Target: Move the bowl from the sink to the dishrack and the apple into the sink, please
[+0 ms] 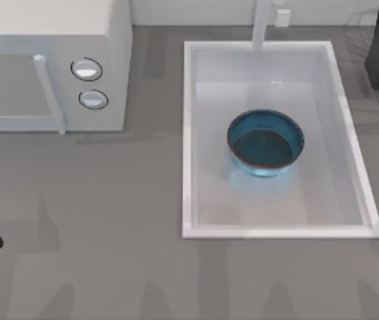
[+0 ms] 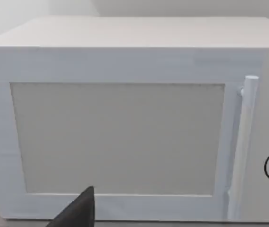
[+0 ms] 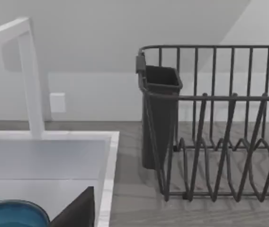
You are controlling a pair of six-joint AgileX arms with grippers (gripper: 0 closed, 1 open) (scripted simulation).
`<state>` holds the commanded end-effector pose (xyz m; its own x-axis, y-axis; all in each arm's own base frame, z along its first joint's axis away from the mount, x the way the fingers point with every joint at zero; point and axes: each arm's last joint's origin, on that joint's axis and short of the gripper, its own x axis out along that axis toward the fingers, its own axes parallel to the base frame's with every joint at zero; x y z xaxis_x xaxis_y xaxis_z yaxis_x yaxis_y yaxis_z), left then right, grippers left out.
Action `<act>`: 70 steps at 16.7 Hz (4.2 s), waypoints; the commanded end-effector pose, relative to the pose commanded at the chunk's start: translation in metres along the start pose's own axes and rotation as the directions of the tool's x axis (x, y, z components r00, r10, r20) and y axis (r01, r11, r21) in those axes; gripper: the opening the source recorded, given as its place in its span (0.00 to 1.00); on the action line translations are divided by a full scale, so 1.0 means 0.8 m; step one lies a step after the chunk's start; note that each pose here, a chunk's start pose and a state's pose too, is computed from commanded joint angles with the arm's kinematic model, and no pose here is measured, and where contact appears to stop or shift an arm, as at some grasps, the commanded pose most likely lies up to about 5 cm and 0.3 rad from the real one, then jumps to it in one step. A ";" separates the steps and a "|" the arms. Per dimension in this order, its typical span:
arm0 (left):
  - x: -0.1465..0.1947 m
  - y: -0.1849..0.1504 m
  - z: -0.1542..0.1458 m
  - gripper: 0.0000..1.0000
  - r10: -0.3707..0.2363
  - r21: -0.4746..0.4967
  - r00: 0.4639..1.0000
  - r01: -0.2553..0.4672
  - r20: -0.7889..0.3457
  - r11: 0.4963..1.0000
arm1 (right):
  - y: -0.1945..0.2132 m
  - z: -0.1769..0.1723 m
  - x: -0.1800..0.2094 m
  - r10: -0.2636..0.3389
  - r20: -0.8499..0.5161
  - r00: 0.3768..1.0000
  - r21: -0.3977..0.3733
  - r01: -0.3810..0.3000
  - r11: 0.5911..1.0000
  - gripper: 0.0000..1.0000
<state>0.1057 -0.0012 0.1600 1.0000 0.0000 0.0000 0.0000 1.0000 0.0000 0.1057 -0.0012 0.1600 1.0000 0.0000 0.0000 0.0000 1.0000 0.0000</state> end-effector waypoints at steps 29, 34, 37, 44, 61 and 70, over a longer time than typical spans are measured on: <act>0.000 0.000 0.000 1.00 0.000 0.000 1.000 0.000 0.000 1.000 | 0.254 0.032 0.434 0.041 -0.961 0.273 0.036 -0.023 0.999 1.00; 0.000 0.000 0.000 1.00 0.000 0.000 1.000 0.000 0.000 1.000 | 0.313 -0.002 0.441 0.014 -0.977 0.214 0.014 -0.001 1.000 1.00; 0.000 0.000 0.000 1.00 0.000 0.000 1.000 0.000 0.000 1.000 | 0.332 -0.015 0.440 0.002 -0.979 0.203 0.004 0.008 1.000 1.00; 0.000 0.000 0.000 1.00 0.000 0.000 1.000 0.000 0.000 1.000 | 0.333 -0.019 0.441 -0.002 -0.980 0.199 0.001 0.014 1.000 1.00; 0.000 0.000 0.000 1.00 0.000 0.000 1.000 0.000 0.000 1.000 | 0.336 -0.142 0.465 -0.002 -0.980 0.199 0.000 0.010 1.000 0.62; 0.000 0.000 0.000 1.00 0.000 0.000 1.000 0.000 0.000 1.000 | 0.336 -0.142 0.465 -0.002 -0.980 0.199 0.000 0.010 1.000 0.00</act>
<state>0.1057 -0.0012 0.1600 1.0000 0.0000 0.0000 0.0000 1.0000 0.0000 0.4774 0.2676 0.0466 0.1986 -0.0023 -0.9801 0.0100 1.0000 -0.0003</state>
